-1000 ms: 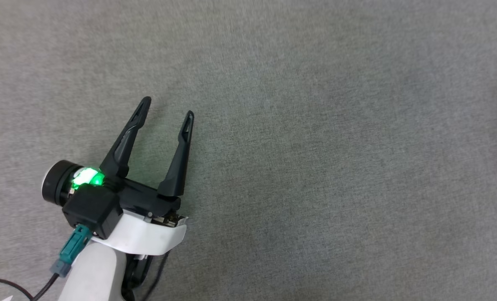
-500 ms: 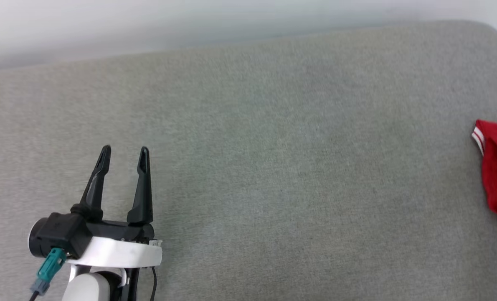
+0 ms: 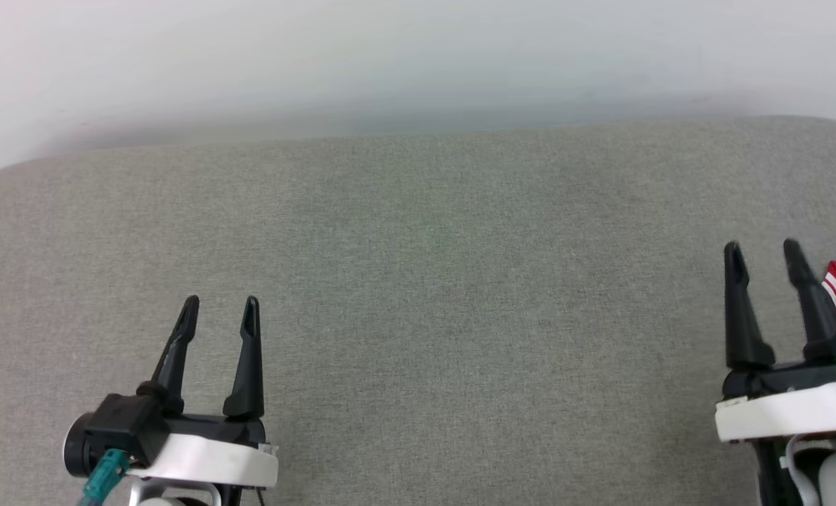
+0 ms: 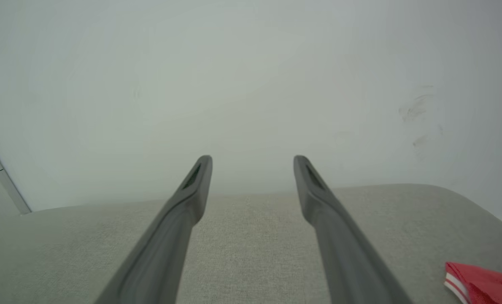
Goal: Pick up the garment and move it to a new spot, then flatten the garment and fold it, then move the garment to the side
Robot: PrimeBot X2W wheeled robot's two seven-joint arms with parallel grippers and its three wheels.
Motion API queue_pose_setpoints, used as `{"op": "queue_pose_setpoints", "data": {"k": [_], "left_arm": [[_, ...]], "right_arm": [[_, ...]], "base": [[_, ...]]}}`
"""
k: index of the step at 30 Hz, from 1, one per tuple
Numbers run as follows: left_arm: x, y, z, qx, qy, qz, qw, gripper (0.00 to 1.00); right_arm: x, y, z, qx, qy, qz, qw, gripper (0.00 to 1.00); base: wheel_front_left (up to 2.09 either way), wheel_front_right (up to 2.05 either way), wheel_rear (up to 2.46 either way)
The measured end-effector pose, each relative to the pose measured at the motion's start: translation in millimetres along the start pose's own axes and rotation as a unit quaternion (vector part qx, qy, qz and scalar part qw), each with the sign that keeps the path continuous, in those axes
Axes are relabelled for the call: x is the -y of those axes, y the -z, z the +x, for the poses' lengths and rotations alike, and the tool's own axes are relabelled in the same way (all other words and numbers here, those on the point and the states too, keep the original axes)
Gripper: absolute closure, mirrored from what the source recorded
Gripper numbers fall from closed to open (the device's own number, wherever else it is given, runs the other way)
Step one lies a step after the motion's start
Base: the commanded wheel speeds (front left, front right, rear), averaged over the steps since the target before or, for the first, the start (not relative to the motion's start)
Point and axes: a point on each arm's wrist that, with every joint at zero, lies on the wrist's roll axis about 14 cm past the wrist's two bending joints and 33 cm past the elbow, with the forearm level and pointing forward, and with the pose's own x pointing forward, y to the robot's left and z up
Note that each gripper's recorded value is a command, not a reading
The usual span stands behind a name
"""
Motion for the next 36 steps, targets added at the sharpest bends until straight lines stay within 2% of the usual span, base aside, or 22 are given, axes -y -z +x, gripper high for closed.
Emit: {"op": "queue_pose_setpoints", "data": {"k": [11,30,31,36], "left_arm": [[-4,-1,-10,-0.003,-0.01,0.015,1.0,0.0],[-8,0,-9,-0.003,-0.02,0.012,1.0,0.0],[-9,1,-9,-0.004,-0.021,0.011,1.0,1.0],[-11,19,-18,-0.035,-0.029,0.001,0.999,1.0]], "right_arm": [[-18,30,-8,-0.031,-0.015,0.023,0.999,0.0],[-17,26,-6,-0.02,-0.017,0.015,1.0,0.0],[-17,27,-6,-0.021,-0.017,0.015,1.0,1.0],[-13,48,-19,-0.058,-0.007,0.023,0.998,1.0]], "base": [[0.0,0.0,0.0],[0.0,0.0,0.0],[0.0,0.0,0.0],[0.0,0.0,0.0]]}}
